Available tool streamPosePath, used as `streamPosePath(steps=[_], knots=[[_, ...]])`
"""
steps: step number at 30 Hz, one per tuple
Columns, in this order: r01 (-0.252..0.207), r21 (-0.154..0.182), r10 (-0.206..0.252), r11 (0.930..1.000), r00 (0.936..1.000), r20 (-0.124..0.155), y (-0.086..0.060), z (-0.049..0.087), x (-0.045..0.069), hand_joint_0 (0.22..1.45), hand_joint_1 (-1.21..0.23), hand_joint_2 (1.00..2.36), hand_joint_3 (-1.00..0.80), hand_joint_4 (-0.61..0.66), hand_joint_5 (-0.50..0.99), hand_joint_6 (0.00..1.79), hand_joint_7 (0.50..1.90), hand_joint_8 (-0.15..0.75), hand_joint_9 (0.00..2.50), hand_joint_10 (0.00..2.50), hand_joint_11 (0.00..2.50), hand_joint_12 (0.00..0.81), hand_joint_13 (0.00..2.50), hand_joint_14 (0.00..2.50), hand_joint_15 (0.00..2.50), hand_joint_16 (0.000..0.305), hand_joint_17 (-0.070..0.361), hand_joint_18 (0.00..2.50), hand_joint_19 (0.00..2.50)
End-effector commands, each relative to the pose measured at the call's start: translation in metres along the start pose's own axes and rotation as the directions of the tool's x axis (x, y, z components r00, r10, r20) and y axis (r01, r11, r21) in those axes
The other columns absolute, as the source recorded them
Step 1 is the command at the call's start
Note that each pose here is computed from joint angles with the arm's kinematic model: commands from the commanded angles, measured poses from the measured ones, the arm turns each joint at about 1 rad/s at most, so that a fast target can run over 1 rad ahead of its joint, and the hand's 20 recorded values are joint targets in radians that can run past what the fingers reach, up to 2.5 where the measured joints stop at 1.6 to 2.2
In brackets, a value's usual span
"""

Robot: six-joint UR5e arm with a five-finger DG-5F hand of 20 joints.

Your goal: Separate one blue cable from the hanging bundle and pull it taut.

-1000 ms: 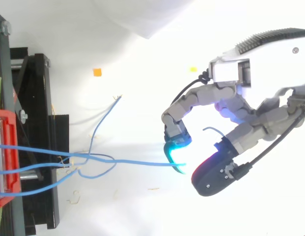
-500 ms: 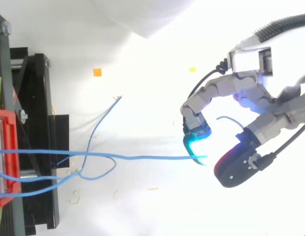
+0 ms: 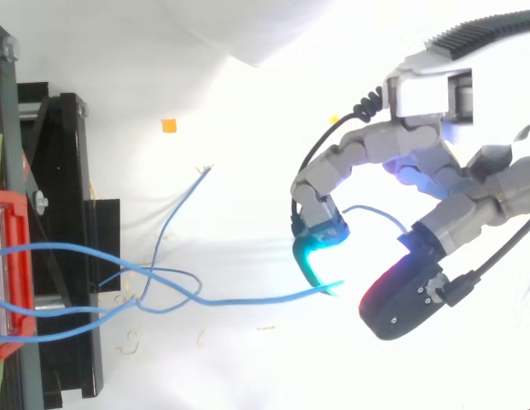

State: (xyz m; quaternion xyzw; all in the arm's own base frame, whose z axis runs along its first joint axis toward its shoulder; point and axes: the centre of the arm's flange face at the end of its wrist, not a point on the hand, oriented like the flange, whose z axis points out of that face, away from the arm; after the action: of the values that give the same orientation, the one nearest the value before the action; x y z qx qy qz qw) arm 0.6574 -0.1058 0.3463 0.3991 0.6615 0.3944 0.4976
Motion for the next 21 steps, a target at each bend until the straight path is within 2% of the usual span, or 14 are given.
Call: streamPosePath(steps=[1,21], knots=[[0.004,-0.032,-0.003,0.9995,0.9999,0.012,0.0032,0.0036,-0.0012,0.79,-0.73,1.02,-0.30,0.00,0.14,0.50,1.34,0.188,2.35,0.29,2.34,0.285,1.43,1.28,1.29,0.034,0.077,1.23,1.48],[0.004,-0.037,-0.004,0.9993,0.9999,0.016,0.0034,0.0039,-0.0024,0.79,-0.73,1.02,-0.29,0.00,0.14,0.50,1.34,0.188,2.34,0.31,2.34,0.278,1.43,1.27,1.30,0.034,0.076,1.23,1.48]])
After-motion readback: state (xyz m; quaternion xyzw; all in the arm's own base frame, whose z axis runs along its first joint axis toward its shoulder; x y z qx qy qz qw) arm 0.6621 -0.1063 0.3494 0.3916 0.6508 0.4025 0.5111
